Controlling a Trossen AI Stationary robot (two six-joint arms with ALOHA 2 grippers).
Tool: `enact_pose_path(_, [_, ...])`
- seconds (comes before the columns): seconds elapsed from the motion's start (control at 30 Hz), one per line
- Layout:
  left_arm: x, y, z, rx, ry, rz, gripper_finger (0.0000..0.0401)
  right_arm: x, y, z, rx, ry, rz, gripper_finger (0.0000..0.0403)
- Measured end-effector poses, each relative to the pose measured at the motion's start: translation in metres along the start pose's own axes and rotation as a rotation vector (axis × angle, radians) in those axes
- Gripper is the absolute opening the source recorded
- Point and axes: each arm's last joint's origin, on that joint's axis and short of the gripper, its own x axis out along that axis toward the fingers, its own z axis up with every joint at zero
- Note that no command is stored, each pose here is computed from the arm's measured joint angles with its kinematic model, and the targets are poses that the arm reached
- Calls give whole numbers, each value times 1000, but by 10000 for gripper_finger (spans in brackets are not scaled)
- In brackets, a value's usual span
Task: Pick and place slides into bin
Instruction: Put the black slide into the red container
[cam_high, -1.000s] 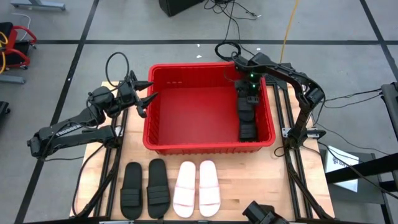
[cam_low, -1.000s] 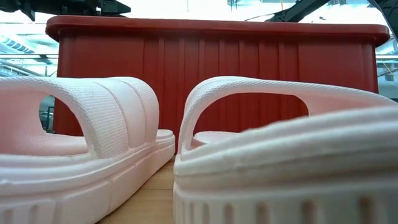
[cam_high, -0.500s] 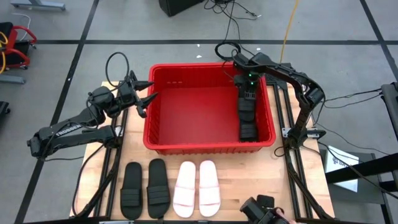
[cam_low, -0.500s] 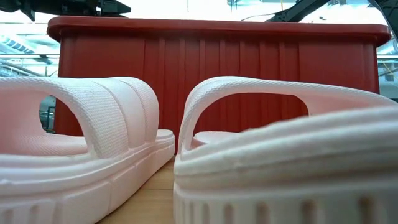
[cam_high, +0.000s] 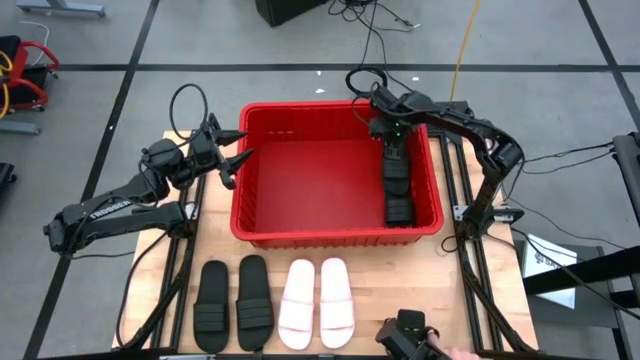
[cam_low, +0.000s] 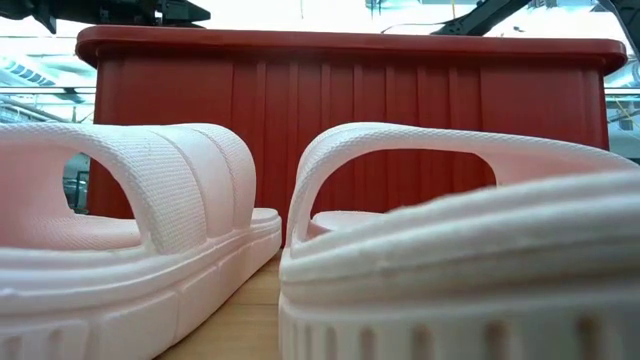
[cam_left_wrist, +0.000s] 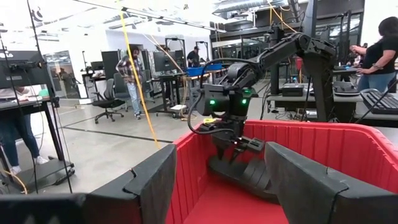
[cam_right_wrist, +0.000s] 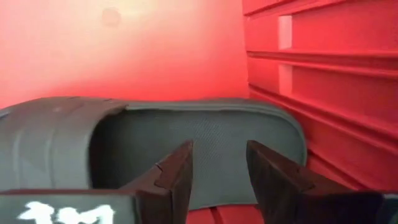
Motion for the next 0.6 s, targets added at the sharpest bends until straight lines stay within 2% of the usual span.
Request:
enact_pose_path(0.33, [0,0,0,-1,0,0,250,21,19,-2,0,33,39,139])
enact_pose_path(0.6, [0,0,0,-2,2,0,250,25,33,-3,-11,70,85,136])
